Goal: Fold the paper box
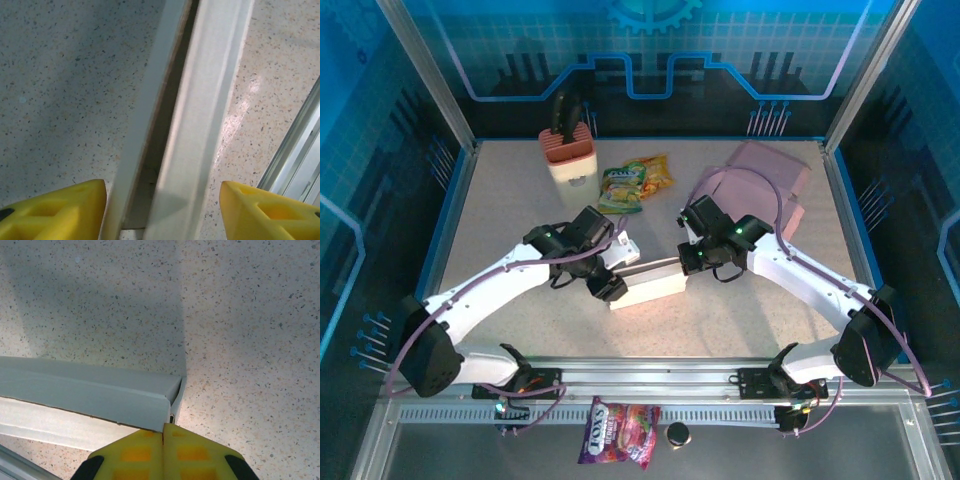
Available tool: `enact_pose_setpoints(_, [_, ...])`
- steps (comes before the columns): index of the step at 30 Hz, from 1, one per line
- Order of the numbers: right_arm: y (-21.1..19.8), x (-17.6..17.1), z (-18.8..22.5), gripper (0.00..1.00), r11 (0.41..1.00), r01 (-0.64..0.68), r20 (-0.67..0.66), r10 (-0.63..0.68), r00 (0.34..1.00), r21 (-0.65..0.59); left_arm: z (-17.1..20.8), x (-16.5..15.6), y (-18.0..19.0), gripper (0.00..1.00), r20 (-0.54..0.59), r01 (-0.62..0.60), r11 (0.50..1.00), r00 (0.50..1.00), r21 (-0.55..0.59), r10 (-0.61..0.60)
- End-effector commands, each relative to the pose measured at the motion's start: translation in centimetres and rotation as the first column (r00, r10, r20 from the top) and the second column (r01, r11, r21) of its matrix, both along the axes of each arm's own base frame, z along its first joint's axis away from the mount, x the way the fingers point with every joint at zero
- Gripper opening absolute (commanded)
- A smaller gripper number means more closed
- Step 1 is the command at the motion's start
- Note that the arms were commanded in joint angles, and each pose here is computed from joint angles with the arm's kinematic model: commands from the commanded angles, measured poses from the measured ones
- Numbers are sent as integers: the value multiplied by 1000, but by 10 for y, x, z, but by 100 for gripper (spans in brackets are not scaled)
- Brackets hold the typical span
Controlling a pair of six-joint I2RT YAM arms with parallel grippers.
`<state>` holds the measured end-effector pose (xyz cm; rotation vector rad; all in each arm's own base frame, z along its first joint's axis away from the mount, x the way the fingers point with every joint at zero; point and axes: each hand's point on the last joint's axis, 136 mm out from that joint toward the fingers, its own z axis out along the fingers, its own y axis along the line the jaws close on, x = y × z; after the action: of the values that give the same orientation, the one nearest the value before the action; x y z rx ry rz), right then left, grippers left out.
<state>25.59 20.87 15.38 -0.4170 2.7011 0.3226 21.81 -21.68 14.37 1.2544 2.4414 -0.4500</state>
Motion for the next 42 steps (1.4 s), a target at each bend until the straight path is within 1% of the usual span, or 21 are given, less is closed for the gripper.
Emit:
enact_pose_setpoints(1, [0, -12, -7, 0, 1000, -15, -48, 14, 999, -20, 2, -11, -6, 63, -23, 43, 998, 999, -44, -44])
enact_pose_setpoints(6, [-1, -13, -7, 0, 1000, -14, -48, 13, 999, -18, -9, -14, -6, 63, -38, 59, 998, 998, -21, -60])
enact_pose_setpoints(9, [0, -12, -7, 0, 1000, -16, -47, 16, 999, -18, -15, -12, -5, 60, -34, 65, 998, 997, 5, -65])
enact_pose_setpoints(11, [0, -13, -7, 0, 1000, -20, -48, 19, 999, -18, -20, -11, -5, 56, -31, 71, 997, 997, 29, -70])
enact_pose_setpoints(13, [0, -14, -8, 0, 1000, -22, -49, 21, 999, -17, -24, -8, -4, 48, -28, 65, 997, 998, 46, -64])
enact_pose_setpoints(15, [-1, -15, -9, 0, 999, -25, -50, 24, 998, -20, -26, -5, -3, 42, -23, 58, 997, 998, 53, -57])
enact_pose_setpoints(19, [-3, -16, -11, 0, 998, -45, -41, 44, 998, -33, -25, -4, -6, 32, -16, 59, 997, 998, 40, -58])
enact_pose_setpoints(21, [-4, -15, -10, 0, 997, -59, -31, 58, 998, -41, -24, -5, -7, 29, -18, 62, 998, 998, 31, -62])
enact_pose_setpoints(24, [-6, -12, -6, 0, 996, -78, -12, 78, 997, -52, -23, -5, -9, 28, -18, 71, 997, 997, 18, -71])
enact_pose_setpoints(29, [-4, -5, 3, 12, 995, -99, 17, 100, 995, -24, -22, -8, -11, 28, -22, 90, 996, 996, 7, -90])
enact_pose_setpoints(34, [0, -2, 6, 27, 992, -129, 30, 129, 991, -6, -22, -8, -13, 28, -29, 99, 995, 995, 2, -99])
enact_pose_setpoints(37, [-1, 0, 6, 31, 991, -134, 32, 134, 990, -16, -22, -9, -14, 28, -33, 105, 994, 994, -2, -105])
enact_pose_setpoints(40, [-3, 5, 6, 30, 991, -129, 33, 130, 991, -18, -22, -9, -14, 28, -36, 105, 995, 994, -5, -105])
enact_pose_setpoints(42, [-4, 8, 6, 23, 992, -126, 33, 127, 991, -19, -22, -10, -14, 28, -36, 107, 994, 994, -6, -107])
